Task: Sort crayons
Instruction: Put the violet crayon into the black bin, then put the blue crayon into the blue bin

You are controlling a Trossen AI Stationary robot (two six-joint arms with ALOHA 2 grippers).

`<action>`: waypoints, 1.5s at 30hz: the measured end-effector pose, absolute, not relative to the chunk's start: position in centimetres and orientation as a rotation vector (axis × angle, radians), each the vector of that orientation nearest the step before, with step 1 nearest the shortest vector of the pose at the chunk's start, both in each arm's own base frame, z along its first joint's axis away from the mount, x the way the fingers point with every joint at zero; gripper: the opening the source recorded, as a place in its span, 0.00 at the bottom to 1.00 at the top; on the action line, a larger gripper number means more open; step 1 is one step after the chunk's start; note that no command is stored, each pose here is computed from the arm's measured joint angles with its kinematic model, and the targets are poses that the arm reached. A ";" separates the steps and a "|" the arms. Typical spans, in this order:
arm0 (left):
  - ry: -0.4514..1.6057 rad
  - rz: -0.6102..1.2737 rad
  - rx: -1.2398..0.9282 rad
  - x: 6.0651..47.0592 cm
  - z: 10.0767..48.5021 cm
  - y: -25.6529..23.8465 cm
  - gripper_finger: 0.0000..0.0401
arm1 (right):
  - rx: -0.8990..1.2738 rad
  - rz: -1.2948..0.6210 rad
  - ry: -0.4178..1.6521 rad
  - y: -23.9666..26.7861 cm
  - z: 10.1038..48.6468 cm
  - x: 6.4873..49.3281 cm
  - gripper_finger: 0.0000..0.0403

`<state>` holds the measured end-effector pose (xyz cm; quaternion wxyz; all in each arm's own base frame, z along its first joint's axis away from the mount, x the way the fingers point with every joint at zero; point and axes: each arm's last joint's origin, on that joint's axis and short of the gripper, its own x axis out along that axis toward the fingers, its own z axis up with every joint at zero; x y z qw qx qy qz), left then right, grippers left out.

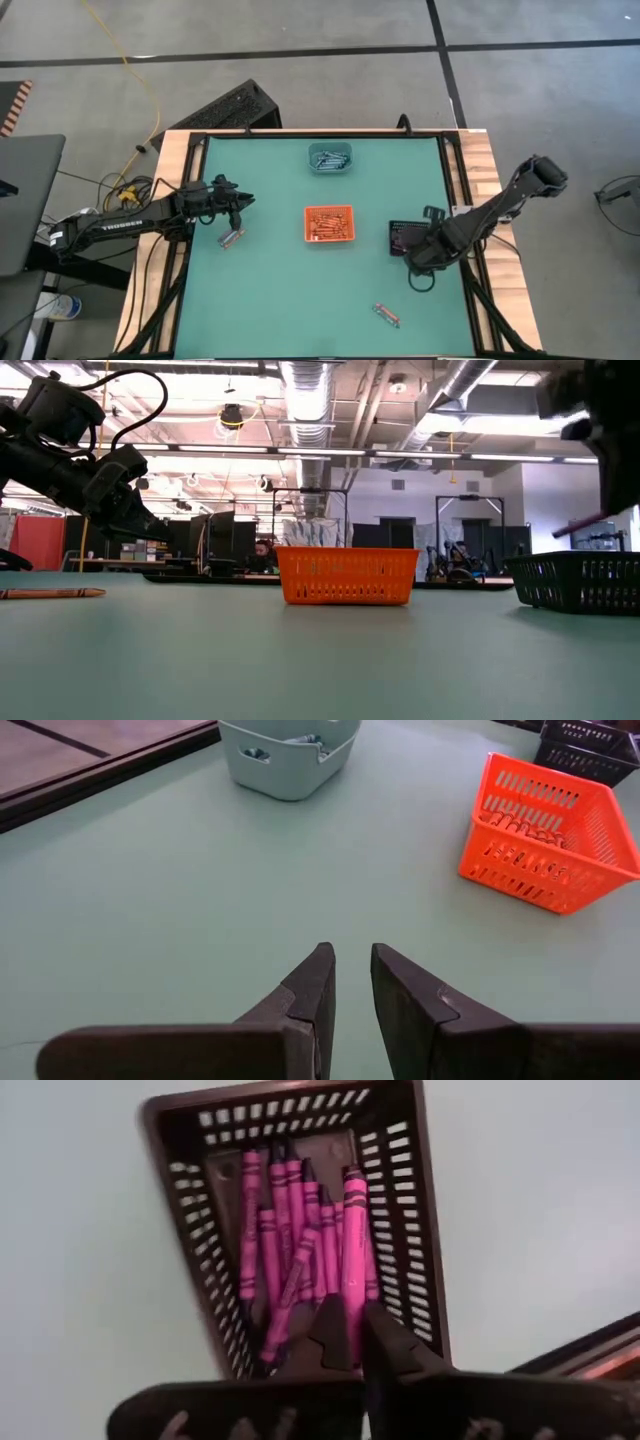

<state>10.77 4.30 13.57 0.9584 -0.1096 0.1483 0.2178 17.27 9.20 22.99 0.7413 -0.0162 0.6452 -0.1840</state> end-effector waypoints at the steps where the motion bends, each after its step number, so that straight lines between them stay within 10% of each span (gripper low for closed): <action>1: 0.301 0.441 -0.222 10.8 13.6 4.3 0.14 | -0.036 -0.414 1.423 9.0 22.6 17.1 0.01; 22: 0.300 0.441 -0.222 10.8 13.6 4.3 0.14 | 0.098 -0.441 1.500 8.7 22.1 17.9 0.18; 35: 0.300 0.441 -0.222 10.8 13.6 4.3 0.14 | -0.029 -0.163 0.586 15.3 27.4 24.5 0.18; 45: 0.298 0.451 -0.227 10.8 13.6 4.3 0.14 | -0.315 -0.018 0.371 19.9 22.5 30.5 0.18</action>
